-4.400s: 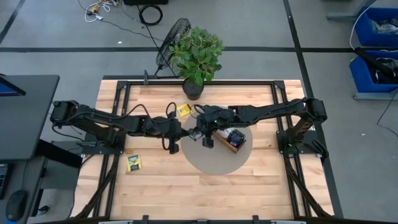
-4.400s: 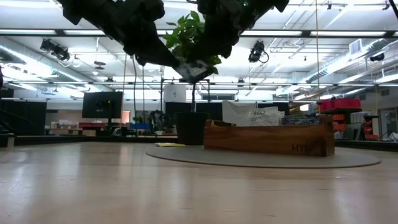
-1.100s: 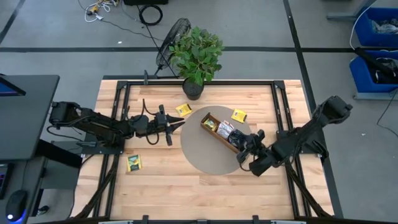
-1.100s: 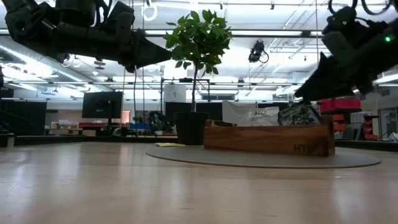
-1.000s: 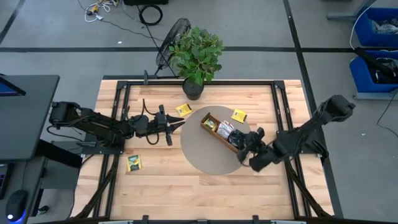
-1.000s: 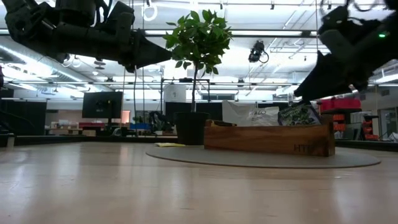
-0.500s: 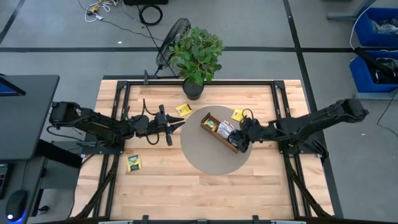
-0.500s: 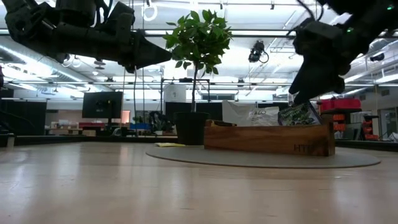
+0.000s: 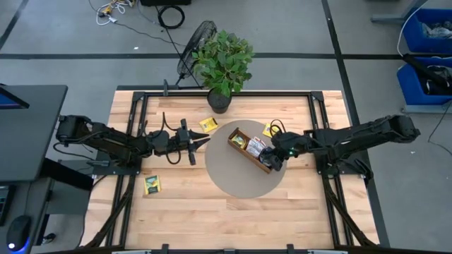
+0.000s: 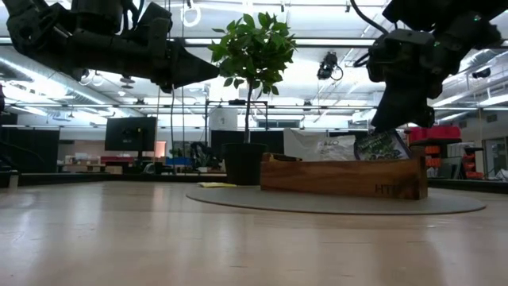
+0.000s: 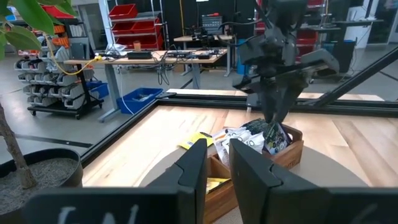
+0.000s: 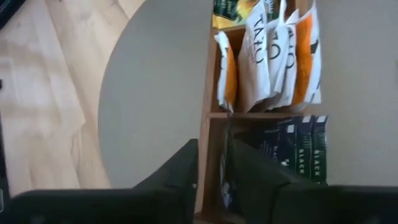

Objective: Pick & Place Tea
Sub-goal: Put the black tea bag into the right section of the wooden organizer

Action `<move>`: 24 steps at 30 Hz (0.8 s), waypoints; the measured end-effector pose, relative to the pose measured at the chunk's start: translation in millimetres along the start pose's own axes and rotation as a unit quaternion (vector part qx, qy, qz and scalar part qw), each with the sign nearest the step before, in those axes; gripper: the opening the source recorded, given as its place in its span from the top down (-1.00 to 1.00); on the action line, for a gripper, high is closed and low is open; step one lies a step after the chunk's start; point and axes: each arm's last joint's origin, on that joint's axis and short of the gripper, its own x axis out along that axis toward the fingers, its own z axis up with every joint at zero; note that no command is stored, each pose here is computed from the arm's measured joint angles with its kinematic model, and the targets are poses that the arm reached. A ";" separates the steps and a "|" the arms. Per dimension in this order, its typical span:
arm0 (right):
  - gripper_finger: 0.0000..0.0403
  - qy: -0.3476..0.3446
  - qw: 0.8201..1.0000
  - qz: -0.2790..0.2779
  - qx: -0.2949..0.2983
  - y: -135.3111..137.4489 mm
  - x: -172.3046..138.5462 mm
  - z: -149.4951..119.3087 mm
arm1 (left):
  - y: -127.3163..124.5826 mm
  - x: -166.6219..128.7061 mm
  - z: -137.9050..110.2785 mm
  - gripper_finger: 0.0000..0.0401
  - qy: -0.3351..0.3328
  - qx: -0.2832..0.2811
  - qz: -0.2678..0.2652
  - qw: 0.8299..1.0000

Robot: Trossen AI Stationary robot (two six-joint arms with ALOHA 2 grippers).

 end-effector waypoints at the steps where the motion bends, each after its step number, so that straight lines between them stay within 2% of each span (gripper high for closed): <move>1: 0.53 0.001 1.000 0.002 0.000 -0.2 0.0 0.2 | 0.0 0.0 0.0 0.63 0.000 0.000 0.000 1.000; 8: 0.74 0.016 1.000 0.014 -0.008 0.3 0.0 -0.9 | -0.1 0.0 0.0 0.63 0.000 0.000 0.000 1.000; 15: 0.96 0.011 1.000 -0.023 -0.004 -2.9 0.7 -3.1 | -0.1 0.0 0.0 0.63 0.000 0.000 0.000 1.000; 24: 0.99 -0.032 0.998 -0.061 -0.004 9.9 -1.1 -15.1 | -0.1 0.0 -0.7 0.63 0.003 0.001 0.000 1.000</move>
